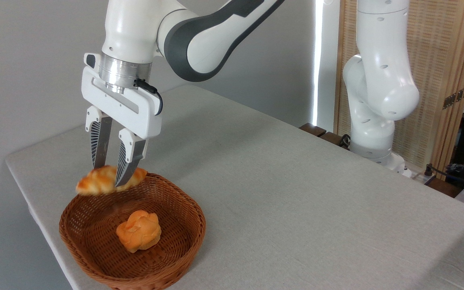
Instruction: Put bread into the basket
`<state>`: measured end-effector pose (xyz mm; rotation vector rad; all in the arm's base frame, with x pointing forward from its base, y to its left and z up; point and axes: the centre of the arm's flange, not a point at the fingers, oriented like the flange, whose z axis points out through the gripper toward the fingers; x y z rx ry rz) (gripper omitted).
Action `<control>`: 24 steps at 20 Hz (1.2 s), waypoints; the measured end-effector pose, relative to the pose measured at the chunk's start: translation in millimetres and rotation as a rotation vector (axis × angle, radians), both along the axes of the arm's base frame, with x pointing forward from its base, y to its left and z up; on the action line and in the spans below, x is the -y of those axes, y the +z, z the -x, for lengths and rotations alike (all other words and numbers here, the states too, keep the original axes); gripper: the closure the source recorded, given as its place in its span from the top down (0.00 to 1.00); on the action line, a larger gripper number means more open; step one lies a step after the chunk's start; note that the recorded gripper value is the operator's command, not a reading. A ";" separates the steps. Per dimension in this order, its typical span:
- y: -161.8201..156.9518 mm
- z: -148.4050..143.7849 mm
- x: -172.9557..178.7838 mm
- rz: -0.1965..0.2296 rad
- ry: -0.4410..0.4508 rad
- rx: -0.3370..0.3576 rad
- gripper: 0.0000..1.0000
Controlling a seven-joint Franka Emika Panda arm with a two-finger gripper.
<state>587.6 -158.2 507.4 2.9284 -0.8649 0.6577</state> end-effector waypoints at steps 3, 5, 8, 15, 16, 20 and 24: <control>-0.7 -0.2 0.1 -0.003 -0.001 0.000 1.00; -2.8 -0.7 0.4 -0.006 -0.002 -0.003 1.00; -6.5 -1.9 0.9 -0.009 -0.001 -0.008 1.00; 35.7 -8.2 -7.3 -0.022 0.007 -0.049 1.00; 44.7 -6.9 -8.1 -0.045 0.000 -0.073 1.00; 60.1 3.2 -11.2 -0.144 -0.018 -0.169 1.00; 70.2 8.0 -13.3 -0.159 -0.017 -0.217 1.00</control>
